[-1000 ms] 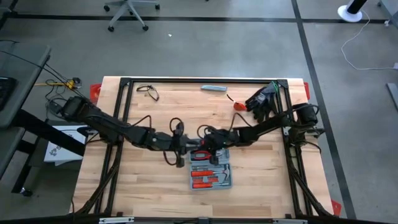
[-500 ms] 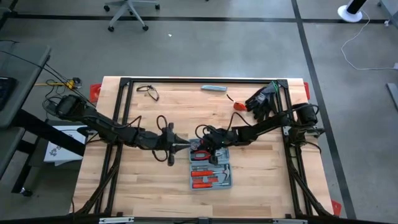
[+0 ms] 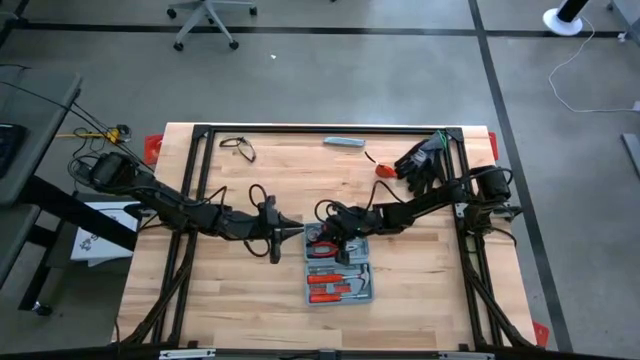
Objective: Prefit tool cases
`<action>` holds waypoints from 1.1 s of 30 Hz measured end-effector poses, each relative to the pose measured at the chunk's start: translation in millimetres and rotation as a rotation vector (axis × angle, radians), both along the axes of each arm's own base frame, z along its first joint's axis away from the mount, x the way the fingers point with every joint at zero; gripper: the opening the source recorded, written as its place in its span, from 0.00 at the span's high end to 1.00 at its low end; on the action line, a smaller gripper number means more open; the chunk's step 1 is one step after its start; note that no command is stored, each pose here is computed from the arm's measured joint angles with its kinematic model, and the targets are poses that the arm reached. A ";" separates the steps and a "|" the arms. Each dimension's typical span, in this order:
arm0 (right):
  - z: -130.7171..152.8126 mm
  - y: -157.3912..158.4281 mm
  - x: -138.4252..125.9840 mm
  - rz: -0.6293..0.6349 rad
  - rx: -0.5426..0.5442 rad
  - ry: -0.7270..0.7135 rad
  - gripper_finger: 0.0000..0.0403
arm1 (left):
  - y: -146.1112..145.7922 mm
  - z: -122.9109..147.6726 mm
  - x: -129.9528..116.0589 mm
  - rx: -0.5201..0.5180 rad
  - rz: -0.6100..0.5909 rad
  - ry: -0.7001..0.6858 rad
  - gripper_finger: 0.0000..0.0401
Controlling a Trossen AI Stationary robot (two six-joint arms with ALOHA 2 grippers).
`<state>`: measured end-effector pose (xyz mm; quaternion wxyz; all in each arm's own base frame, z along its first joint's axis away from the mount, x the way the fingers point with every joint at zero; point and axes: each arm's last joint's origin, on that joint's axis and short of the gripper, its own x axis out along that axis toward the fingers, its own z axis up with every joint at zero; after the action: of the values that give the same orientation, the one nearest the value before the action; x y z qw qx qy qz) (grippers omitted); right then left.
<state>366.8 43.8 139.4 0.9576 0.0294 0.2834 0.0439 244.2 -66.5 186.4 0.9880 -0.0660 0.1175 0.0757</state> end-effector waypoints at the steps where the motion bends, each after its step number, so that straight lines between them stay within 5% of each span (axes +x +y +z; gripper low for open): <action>1: 0.6 0.0 0.4 0.000 0.001 -0.007 1.00 | 0.0 0.1 0.0 0.000 0.000 -0.001 0.88; 15: -0.1 1.6 -0.1 0.014 0.049 0.006 1.00 | 0.5 0.0 -0.1 0.006 0.017 0.000 0.88; 20: -21.1 2.6 2.6 0.034 0.099 0.057 1.00 | 0.5 0.1 -0.1 0.006 0.018 -0.001 0.88; 33: -31.3 -7.2 8.7 -0.055 0.084 0.017 1.00 | 0.6 -0.2 -0.1 0.006 0.020 0.001 0.88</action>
<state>375.5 36.6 108.1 0.9539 0.0777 0.2884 0.0291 244.1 -65.9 186.3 0.9873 -0.0641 0.1169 0.0860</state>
